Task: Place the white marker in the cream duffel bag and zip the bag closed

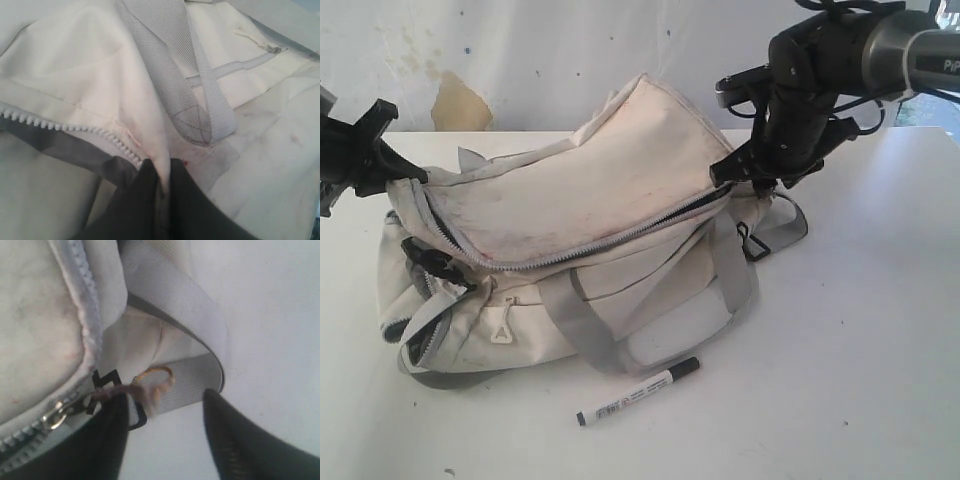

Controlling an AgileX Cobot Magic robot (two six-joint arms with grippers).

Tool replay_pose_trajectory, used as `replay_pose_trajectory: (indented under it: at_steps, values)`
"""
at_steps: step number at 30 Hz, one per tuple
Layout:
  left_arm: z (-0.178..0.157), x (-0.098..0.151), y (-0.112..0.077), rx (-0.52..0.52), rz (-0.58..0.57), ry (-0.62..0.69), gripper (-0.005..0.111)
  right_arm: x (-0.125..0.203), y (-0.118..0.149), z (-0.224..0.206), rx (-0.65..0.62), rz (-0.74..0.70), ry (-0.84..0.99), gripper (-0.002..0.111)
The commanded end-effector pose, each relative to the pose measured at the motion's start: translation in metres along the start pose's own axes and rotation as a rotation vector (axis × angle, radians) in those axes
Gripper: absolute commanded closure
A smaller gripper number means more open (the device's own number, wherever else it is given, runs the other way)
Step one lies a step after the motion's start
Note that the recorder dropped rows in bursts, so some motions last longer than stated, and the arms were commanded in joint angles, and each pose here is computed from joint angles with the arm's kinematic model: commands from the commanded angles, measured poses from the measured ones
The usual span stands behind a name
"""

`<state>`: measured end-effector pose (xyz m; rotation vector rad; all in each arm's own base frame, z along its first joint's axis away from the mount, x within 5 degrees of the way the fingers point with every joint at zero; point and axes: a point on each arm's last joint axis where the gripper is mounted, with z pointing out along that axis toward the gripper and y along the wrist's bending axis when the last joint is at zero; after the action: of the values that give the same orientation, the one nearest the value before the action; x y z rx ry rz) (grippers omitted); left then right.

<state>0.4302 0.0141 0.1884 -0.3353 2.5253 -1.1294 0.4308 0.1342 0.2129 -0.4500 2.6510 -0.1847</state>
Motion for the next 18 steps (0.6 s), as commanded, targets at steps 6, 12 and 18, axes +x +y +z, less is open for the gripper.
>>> replay_pose_trajectory:
  at_steps: [6, 12, 18]
  values:
    - [-0.009, 0.000, -0.005, -0.003, 0.100, 0.008, 0.079, 0.007, -0.004, -0.025, -0.032, 0.017, 0.077, 0.039]
    - [-0.028, -0.002, -0.018, -0.091, 0.181, -0.043, 0.039, 0.018, 0.008, -0.079, -0.279, 0.038, 0.148, 0.041]
    - [-0.070, 0.008, -0.049, -0.218, 0.245, -0.065, 0.040, 0.036, 0.011, -0.079, -0.309, -0.038, 0.230, 0.057]
